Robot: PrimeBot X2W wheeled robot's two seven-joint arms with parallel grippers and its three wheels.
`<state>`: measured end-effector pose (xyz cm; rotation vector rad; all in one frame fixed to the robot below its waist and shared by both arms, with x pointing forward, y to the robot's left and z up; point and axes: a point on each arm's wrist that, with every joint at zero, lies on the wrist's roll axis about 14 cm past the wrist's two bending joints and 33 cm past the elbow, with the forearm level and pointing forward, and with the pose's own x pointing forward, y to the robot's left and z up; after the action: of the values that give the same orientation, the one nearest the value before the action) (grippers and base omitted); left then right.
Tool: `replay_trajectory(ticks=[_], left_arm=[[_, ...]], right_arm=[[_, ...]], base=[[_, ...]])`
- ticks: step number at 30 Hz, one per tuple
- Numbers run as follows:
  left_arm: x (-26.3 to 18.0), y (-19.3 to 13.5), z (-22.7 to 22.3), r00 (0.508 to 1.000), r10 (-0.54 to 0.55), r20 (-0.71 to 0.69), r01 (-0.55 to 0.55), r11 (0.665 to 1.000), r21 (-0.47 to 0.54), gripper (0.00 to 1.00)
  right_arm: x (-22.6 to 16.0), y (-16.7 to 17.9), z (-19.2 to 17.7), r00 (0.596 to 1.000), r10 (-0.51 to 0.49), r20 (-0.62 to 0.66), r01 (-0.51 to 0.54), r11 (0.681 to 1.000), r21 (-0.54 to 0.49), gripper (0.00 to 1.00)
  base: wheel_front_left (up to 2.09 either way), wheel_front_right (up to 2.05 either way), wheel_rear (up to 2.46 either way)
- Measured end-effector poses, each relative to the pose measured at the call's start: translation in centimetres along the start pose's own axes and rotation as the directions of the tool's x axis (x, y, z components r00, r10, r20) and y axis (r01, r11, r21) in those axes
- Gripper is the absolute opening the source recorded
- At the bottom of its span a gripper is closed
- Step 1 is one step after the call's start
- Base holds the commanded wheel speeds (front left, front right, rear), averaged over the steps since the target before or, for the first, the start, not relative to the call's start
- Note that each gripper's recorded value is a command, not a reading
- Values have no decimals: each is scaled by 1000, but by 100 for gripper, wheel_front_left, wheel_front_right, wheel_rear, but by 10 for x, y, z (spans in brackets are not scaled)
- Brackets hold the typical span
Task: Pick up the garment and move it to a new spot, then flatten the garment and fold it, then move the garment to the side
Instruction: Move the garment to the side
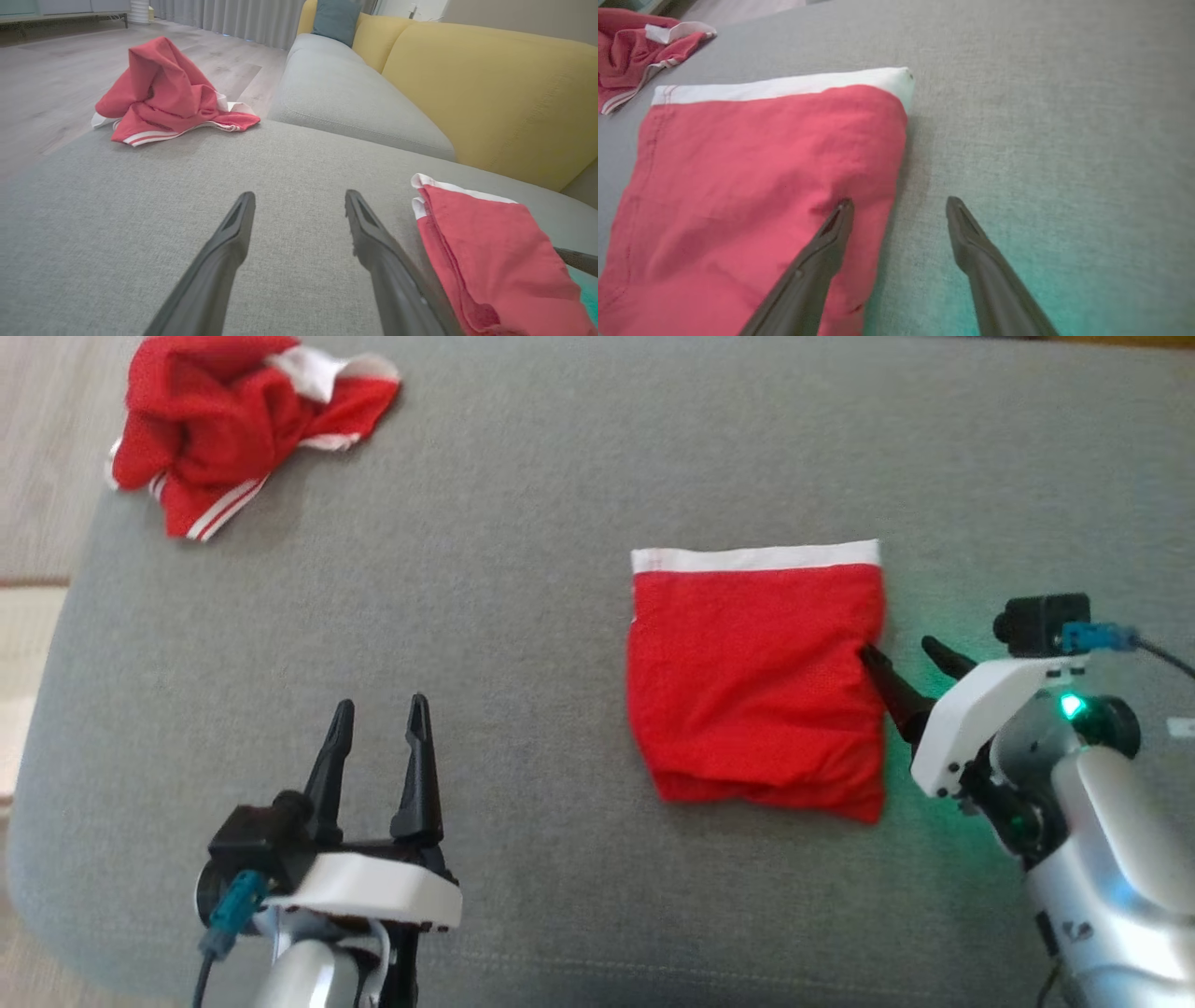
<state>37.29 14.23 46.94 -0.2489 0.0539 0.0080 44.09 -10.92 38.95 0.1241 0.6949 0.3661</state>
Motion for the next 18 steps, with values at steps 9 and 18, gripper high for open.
replay_trajectory(ticks=[9,18], left_arm=[[6,17,-4,999,52,-12,-52,999,11,100],[6,10,-1,1000,30,-4,-30,999,12,100]], right_arm=[[31,11,-7,991,74,-107,-75,997,-2,53],[25,13,-12,990,85,-113,-86,996,-1,0]], base=[[0,0,0],[0,0,0]])
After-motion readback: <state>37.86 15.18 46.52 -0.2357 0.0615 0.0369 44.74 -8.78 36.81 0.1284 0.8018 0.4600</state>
